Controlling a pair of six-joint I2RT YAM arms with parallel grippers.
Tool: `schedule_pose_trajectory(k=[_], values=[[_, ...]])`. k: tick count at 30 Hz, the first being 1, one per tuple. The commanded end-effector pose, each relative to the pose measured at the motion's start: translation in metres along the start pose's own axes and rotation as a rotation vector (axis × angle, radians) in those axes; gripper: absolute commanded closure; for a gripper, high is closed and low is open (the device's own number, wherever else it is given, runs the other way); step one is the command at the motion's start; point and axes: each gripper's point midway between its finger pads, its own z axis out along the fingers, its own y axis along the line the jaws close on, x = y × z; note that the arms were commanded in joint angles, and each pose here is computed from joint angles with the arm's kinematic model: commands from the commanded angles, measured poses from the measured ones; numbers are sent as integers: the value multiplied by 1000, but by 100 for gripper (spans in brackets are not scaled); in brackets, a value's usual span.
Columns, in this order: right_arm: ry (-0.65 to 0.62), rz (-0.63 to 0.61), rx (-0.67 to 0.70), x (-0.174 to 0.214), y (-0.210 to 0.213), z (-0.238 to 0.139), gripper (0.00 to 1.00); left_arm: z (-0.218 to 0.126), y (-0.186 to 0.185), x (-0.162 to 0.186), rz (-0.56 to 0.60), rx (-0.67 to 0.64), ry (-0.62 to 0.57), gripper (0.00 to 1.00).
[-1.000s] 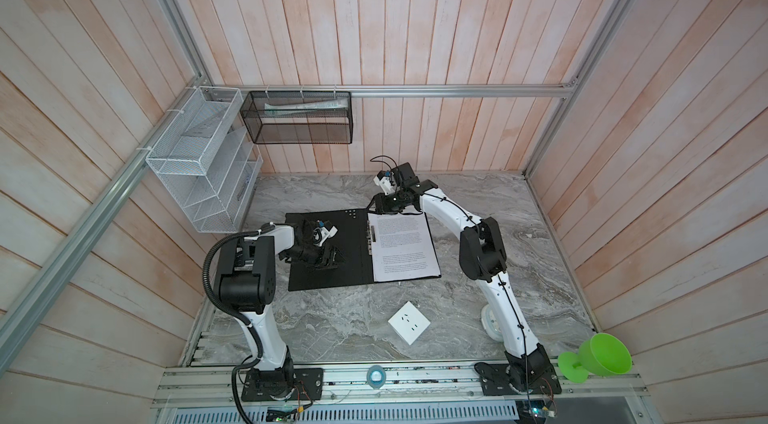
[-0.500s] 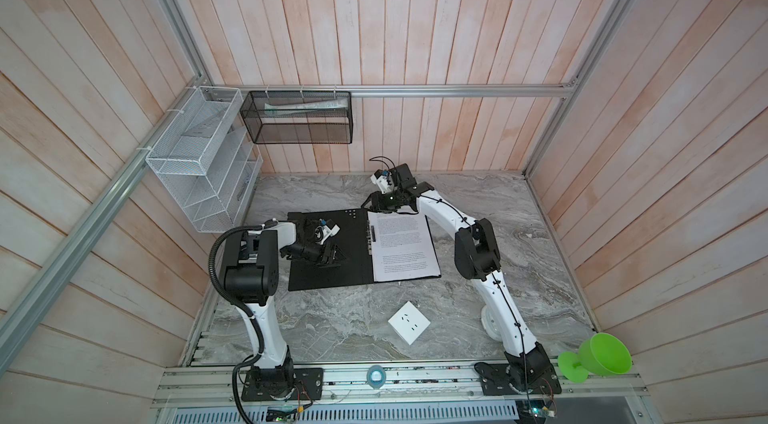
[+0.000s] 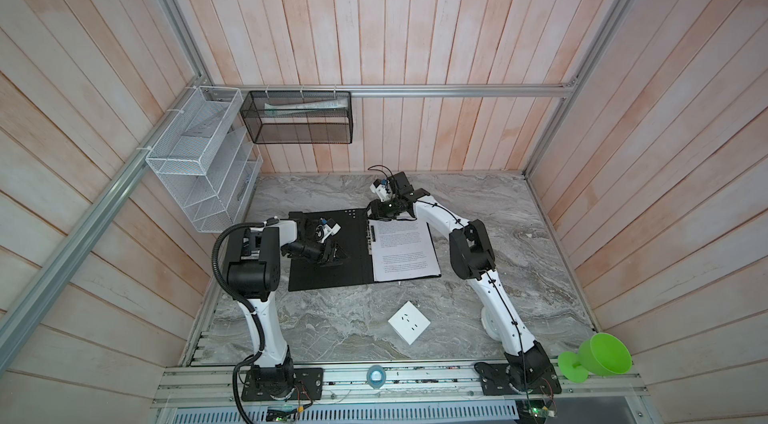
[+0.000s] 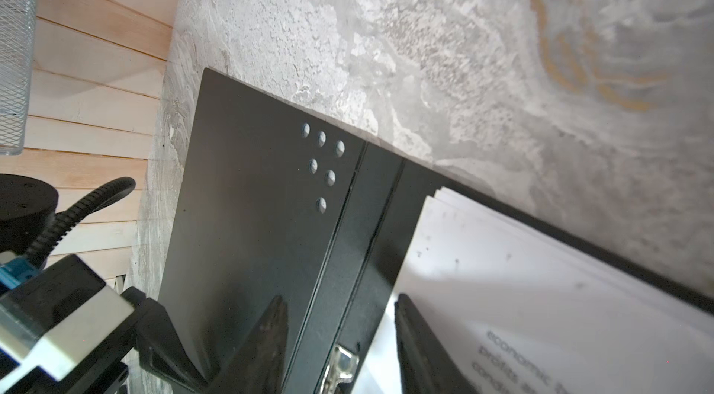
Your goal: Put the files into the folder
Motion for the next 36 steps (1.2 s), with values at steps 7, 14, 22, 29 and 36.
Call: schedule_pose_trajectory(k=[7, 14, 22, 29, 36], values=[[73, -17, -62, 17, 12, 5, 52, 9, 18, 7, -20, -38, 42, 41], [79, -40, -107, 15, 25, -2, 53, 9, 20, 6, -26, -41, 41, 41], [75, -56, -181, 9, 45, -10, 53, 8, 20, 2, -25, -43, 37, 41], [73, -75, -201, 6, 56, -19, 53, 9, 20, 4, -28, -42, 40, 41], [88, -98, -203, 8, 70, -34, 53, 8, 18, 0, -19, -40, 31, 41]])
